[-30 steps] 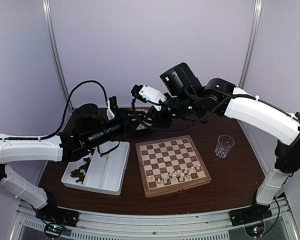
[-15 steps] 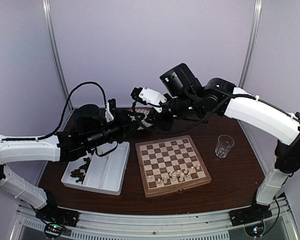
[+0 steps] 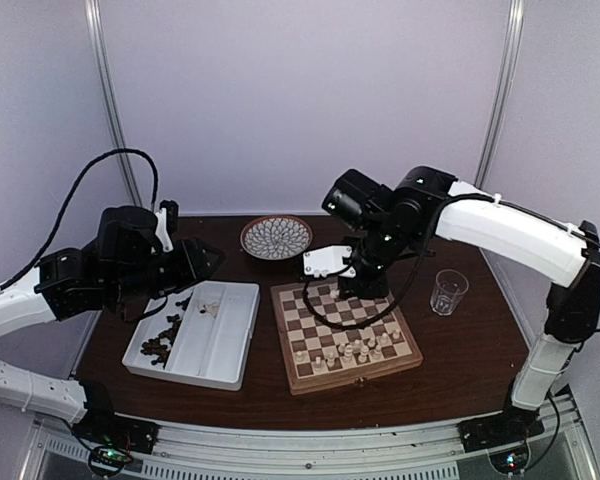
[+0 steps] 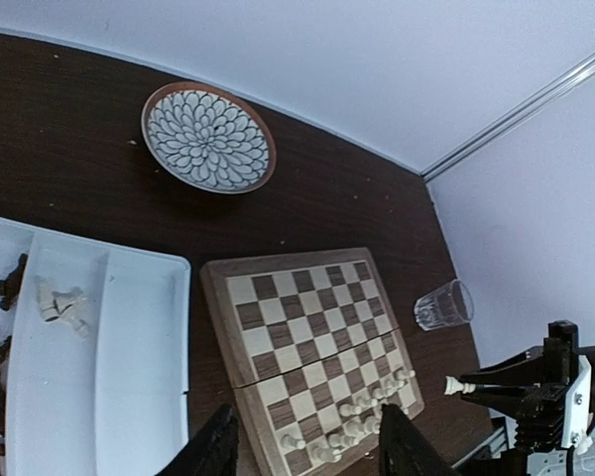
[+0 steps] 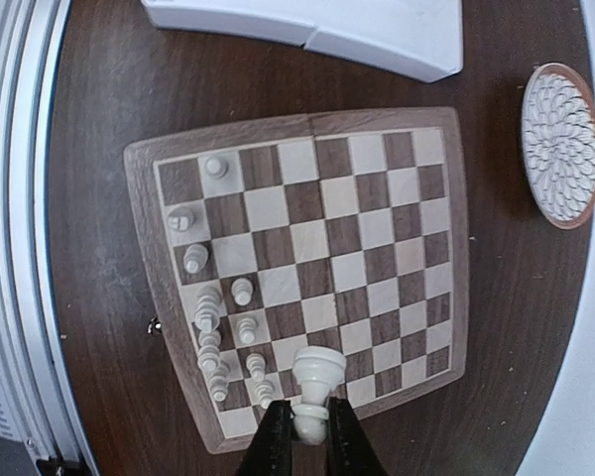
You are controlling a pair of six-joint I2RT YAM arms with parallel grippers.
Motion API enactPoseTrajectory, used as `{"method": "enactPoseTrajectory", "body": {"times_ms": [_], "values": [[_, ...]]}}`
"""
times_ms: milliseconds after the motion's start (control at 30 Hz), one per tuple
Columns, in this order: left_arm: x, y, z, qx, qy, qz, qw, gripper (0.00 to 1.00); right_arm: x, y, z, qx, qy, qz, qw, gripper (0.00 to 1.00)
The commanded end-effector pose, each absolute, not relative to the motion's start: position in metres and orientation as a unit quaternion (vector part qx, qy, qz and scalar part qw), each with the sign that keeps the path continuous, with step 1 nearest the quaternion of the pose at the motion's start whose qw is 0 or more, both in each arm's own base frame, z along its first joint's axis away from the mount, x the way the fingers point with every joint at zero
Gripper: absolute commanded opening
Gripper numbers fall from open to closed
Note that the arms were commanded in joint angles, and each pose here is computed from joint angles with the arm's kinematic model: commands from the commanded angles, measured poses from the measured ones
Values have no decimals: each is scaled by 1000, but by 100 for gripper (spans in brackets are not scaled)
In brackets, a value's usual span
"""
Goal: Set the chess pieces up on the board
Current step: Place the pawn at b2.
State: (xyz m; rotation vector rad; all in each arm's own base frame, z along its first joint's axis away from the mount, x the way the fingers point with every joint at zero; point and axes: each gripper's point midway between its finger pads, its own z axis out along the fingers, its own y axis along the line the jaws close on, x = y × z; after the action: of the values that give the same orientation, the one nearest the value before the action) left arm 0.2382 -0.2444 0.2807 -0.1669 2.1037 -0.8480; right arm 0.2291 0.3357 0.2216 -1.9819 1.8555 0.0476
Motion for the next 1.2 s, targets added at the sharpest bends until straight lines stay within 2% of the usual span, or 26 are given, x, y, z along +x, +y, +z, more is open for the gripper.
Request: {"method": "enactPoseTrajectory", "body": {"times_ms": [0,200,567,1167], "values": [[233,-216,258,-57,860,-274,427,49,213,330,184,-763,641,24,87,4],[227,-207,249,-53,865,-263,423,49,213,347,158,-783,622,24,16,4],[222,-190,238,-53,866,-245,432,49,210,363,119,-813,579,-36,-50,4],[217,-175,227,-56,867,-232,438,50,216,371,80,-815,568,-81,-79,5]]}}
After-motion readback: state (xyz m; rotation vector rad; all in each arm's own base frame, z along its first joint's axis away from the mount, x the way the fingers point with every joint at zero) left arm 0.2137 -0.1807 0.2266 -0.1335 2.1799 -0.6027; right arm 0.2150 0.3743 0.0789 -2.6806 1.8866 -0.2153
